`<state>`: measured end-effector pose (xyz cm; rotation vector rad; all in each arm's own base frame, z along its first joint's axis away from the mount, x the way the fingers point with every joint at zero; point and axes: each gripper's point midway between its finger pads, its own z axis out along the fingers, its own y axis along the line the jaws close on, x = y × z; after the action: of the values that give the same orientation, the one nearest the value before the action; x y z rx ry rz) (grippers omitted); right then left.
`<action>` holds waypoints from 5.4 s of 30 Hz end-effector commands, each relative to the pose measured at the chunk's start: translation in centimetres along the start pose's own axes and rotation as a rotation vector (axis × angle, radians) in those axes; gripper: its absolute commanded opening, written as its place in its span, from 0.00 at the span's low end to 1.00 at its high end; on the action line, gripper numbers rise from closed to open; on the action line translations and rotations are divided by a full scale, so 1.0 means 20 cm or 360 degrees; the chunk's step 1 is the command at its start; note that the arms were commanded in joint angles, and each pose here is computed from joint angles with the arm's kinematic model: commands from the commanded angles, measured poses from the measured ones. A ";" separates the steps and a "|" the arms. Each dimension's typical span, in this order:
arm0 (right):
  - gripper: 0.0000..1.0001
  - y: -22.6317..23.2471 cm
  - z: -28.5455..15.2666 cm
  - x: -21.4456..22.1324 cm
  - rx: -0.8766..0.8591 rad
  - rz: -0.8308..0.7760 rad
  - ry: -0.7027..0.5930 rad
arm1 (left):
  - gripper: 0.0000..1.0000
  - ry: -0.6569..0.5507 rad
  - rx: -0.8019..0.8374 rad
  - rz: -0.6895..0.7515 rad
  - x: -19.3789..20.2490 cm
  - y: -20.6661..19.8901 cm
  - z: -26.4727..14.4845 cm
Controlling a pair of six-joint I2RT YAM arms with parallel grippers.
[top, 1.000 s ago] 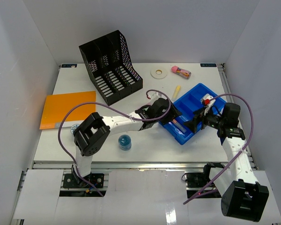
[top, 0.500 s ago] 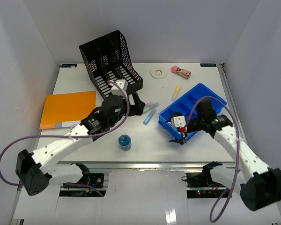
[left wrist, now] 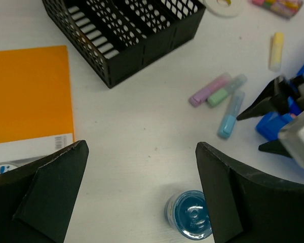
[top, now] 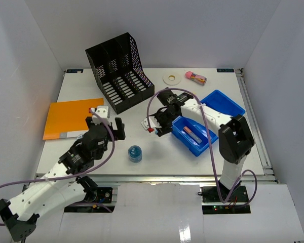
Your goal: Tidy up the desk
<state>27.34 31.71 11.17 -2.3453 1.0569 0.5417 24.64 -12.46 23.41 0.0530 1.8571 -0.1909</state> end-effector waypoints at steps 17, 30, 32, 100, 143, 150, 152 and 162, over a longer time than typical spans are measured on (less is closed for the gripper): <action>0.59 -0.07 0.26 0.40 -0.0112 0.0001 0.0512 | 0.98 -0.0275 -0.0131 -0.0147 -0.17 0.18 -0.15; 0.56 -0.04 0.29 0.51 -0.0180 -0.0053 0.0644 | 0.98 -0.0281 -0.0137 -0.0149 -0.17 0.19 -0.15; 0.51 -0.02 0.30 0.51 -0.0215 -0.0044 0.0637 | 0.98 -0.0280 -0.0134 -0.0149 -0.17 0.18 -0.15; 0.78 0.40 -0.90 0.13 0.0979 0.1276 -0.0953 | 0.79 0.0704 0.0801 0.0367 0.22 -0.73 0.69; 0.76 0.44 -0.91 0.10 0.0954 0.1251 -0.1052 | 0.52 0.1142 0.0634 0.0725 0.77 -0.71 1.31; 0.76 0.45 -0.91 0.10 0.0957 0.1262 -0.1053 | 0.40 0.1158 0.0621 0.0707 0.78 -0.69 1.27; 0.76 0.45 -0.91 0.11 0.0958 0.1267 -0.1051 | 0.33 0.1149 0.0617 0.0694 0.76 -0.69 1.25; 0.75 0.47 -0.87 0.18 0.1009 0.1266 -0.0944 | 0.02 0.0922 0.0599 0.0517 0.41 -0.70 1.06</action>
<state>24.75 14.35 21.27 -1.0456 1.5324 0.9781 41.06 -30.21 3.29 0.8536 2.4328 -0.2510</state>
